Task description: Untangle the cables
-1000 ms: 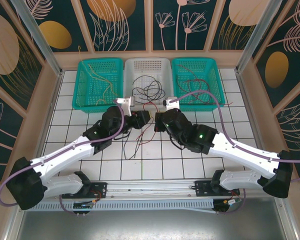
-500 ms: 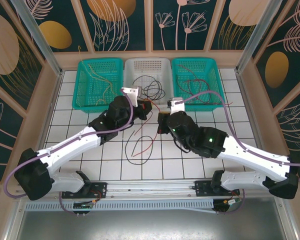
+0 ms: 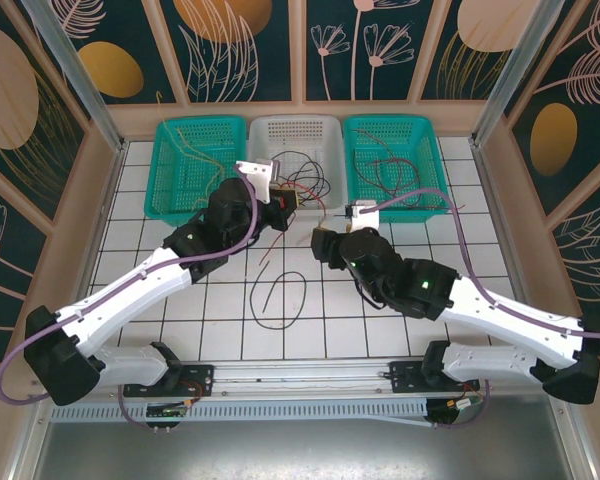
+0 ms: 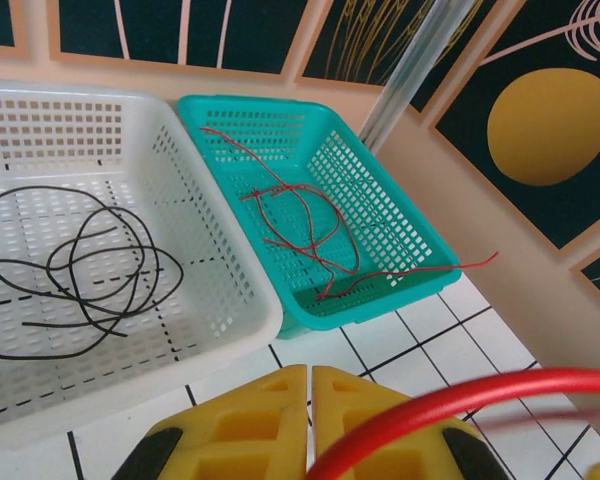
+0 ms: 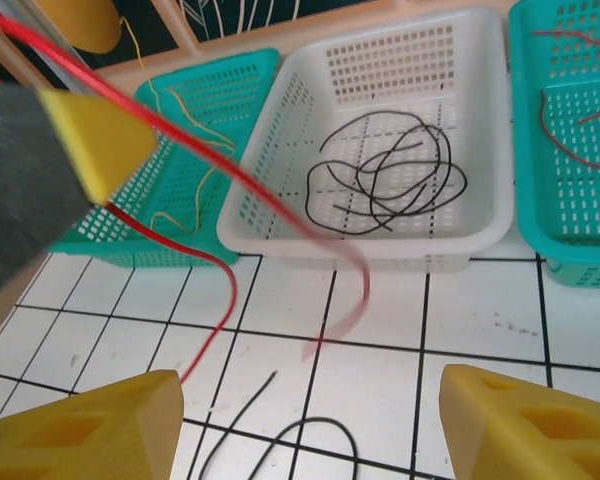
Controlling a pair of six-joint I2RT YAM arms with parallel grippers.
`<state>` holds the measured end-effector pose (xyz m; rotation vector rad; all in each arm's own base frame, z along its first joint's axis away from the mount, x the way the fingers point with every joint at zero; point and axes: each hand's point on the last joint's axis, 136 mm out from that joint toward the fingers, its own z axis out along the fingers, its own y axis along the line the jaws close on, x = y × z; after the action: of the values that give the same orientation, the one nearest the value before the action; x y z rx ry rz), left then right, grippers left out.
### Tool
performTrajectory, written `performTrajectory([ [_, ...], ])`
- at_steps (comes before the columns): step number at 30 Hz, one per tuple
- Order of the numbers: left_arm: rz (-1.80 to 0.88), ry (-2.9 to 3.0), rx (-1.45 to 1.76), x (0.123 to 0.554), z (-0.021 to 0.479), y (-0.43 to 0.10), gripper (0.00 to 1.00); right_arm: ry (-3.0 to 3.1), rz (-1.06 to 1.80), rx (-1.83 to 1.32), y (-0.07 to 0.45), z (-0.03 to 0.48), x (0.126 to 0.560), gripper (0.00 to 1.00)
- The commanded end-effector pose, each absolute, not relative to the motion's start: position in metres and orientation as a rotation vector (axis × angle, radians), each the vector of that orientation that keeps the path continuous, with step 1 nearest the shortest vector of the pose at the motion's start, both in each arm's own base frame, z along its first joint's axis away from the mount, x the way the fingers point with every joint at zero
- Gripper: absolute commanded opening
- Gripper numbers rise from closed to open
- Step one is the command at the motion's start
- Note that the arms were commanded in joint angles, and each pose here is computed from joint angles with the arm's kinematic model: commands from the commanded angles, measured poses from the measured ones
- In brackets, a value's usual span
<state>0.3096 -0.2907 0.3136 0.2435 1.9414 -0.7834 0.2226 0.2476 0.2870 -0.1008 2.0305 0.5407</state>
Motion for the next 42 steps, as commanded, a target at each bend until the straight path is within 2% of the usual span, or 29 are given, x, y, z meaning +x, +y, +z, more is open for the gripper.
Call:
performTrajectory([
  [1, -0.795, 1.933, 0.203, 0.306, 0.333, -0.282, 0.00, 2.001, 0.652, -0.112, 0.263, 0.294, 0.226, 0.70],
  [8, -0.859, 1.933, 0.216, 0.301, 0.345, -0.289, 0.00, 2.061, 0.564, -0.050, 0.257, 0.270, 0.250, 0.71],
  [15, -0.918, 1.953, 0.229, 0.295, 0.346, -0.295, 0.00, 2.001, 0.666, -0.081, 0.259, 0.283, 0.260, 0.65],
  [18, -0.942, 1.965, 0.234, 0.293, 0.345, -0.298, 0.00, 1.977, 0.665, -0.072, 0.256, 0.285, 0.265, 0.57],
  [21, -0.956, 1.967, 0.239, 0.291, 0.346, -0.299, 0.00, 1.982, 0.645, -0.064, 0.253, 0.282, 0.269, 0.33],
  [23, -0.951, 1.972, 0.244, 0.290, 0.346, -0.299, 0.00, 1.981, 0.633, -0.061, 0.251, 0.282, 0.269, 0.12],
  [25, -0.926, 1.987, 0.248, 0.292, 0.341, -0.297, 0.00, 1.979, 0.608, -0.038, 0.244, 0.283, 0.270, 0.00],
  [34, -0.610, 2.091, 0.284, 0.309, 0.293, -0.274, 0.00, 1.968, 0.447, 0.069, 0.195, 0.311, 0.273, 0.00],
  [36, -0.557, 2.112, 0.294, 0.315, 0.285, -0.274, 0.07, 1.968, 0.380, 0.076, 0.183, 0.326, 0.278, 0.00],
  [39, -0.503, 2.126, 0.313, 0.324, 0.286, -0.278, 0.35, 1.948, 0.310, 0.117, 0.163, 0.350, 0.289, 0.00],
  [42, -0.454, 2.110, 0.265, 0.333, 0.293, -0.273, 0.54, 1.945, 0.288, 0.176, 0.144, 0.364, 0.305, 0.00],
])
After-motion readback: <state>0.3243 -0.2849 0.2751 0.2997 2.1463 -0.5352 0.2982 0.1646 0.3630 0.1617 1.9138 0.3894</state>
